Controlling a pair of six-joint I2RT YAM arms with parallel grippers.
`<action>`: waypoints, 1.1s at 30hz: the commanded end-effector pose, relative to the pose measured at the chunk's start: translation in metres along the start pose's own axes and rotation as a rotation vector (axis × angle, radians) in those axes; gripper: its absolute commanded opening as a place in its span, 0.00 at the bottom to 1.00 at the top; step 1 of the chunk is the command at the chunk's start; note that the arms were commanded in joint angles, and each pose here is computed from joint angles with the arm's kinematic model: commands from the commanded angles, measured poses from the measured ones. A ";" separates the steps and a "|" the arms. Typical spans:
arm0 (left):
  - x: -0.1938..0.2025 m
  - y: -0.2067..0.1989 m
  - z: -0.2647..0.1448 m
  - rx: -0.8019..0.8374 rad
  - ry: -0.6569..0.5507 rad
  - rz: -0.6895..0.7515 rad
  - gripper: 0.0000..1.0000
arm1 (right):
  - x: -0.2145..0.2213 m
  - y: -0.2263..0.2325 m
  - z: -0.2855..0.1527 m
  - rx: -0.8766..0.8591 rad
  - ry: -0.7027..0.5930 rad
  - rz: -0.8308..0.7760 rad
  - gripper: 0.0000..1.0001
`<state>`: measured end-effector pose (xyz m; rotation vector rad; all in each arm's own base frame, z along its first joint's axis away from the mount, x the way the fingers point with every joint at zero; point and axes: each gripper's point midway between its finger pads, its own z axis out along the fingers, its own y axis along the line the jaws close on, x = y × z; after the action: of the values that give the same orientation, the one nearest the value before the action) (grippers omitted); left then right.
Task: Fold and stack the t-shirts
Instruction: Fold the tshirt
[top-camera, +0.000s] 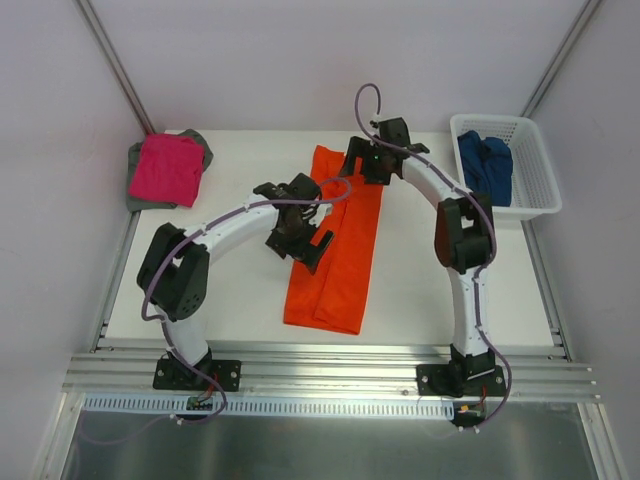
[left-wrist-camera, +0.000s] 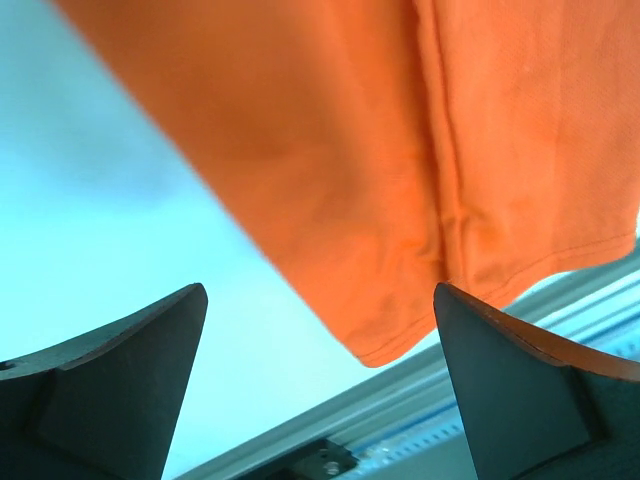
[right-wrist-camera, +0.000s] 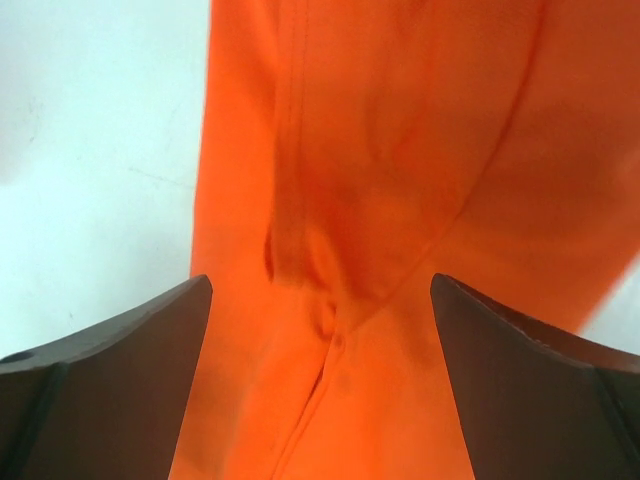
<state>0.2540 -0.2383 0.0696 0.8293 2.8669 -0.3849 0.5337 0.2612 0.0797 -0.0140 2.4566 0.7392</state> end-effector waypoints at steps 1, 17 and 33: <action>-0.010 0.033 -0.028 -0.146 -0.086 0.031 0.99 | -0.052 0.042 -0.085 -0.016 -0.185 -0.120 0.96; 0.083 0.030 -0.025 0.102 0.027 -0.055 0.82 | 0.212 0.032 -0.183 -0.015 0.362 0.011 0.98; 0.091 -0.001 0.000 0.311 0.180 -0.162 0.74 | 0.321 0.033 -0.199 0.001 0.563 -0.035 0.82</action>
<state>0.1824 -0.1817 0.0435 0.7122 3.0904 -0.7232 0.1618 0.2267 0.0637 -0.3279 2.9581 0.7507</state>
